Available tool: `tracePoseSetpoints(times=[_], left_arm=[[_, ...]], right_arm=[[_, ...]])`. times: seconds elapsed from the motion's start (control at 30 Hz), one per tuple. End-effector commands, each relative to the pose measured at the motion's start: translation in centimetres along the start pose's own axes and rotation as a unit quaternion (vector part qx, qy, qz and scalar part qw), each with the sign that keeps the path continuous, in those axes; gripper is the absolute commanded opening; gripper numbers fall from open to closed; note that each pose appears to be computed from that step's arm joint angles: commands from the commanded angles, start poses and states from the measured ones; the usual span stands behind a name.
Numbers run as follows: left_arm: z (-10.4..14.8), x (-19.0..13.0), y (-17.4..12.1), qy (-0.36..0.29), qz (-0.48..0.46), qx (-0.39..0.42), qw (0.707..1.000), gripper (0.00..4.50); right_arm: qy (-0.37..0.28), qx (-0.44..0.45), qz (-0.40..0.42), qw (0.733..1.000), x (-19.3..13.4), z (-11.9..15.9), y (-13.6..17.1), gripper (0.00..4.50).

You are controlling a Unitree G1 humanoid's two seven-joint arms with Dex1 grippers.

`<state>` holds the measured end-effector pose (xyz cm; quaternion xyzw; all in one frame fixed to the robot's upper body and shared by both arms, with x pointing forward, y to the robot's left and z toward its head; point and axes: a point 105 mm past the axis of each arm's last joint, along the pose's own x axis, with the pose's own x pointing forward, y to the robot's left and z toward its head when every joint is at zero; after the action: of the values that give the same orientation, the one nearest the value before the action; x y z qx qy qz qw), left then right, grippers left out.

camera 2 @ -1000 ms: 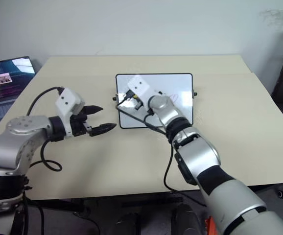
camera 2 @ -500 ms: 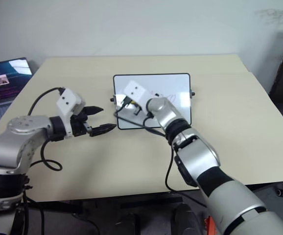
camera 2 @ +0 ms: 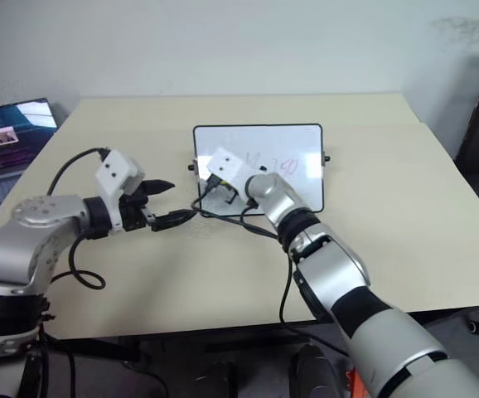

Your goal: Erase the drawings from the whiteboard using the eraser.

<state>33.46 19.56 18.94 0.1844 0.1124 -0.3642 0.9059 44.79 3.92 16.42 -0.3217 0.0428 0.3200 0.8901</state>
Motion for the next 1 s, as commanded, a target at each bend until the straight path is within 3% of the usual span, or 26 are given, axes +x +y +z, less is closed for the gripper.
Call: tracePoseSetpoints(times=[0.03,0.7,1.0], left_arm=[[1.2,-0.3,0.3,-0.014,0.006,0.022,1.0,4.5],[1.3,-0.2,0.6,-0.014,0.005,0.026,1.0,4.5],[1.4,-0.2,0.5,-0.016,0.004,0.028,0.999,4.5]], right_arm=[[0.035,0.015,-0.058,0.998,-0.7,-1.9,-3.0,0.84],[0.055,0.008,-0.094,0.994,-1.3,-2.6,-4.9,0.84],[-0.004,-0.016,-0.047,0.999,-0.1,2.3,-1.7,0.84]])
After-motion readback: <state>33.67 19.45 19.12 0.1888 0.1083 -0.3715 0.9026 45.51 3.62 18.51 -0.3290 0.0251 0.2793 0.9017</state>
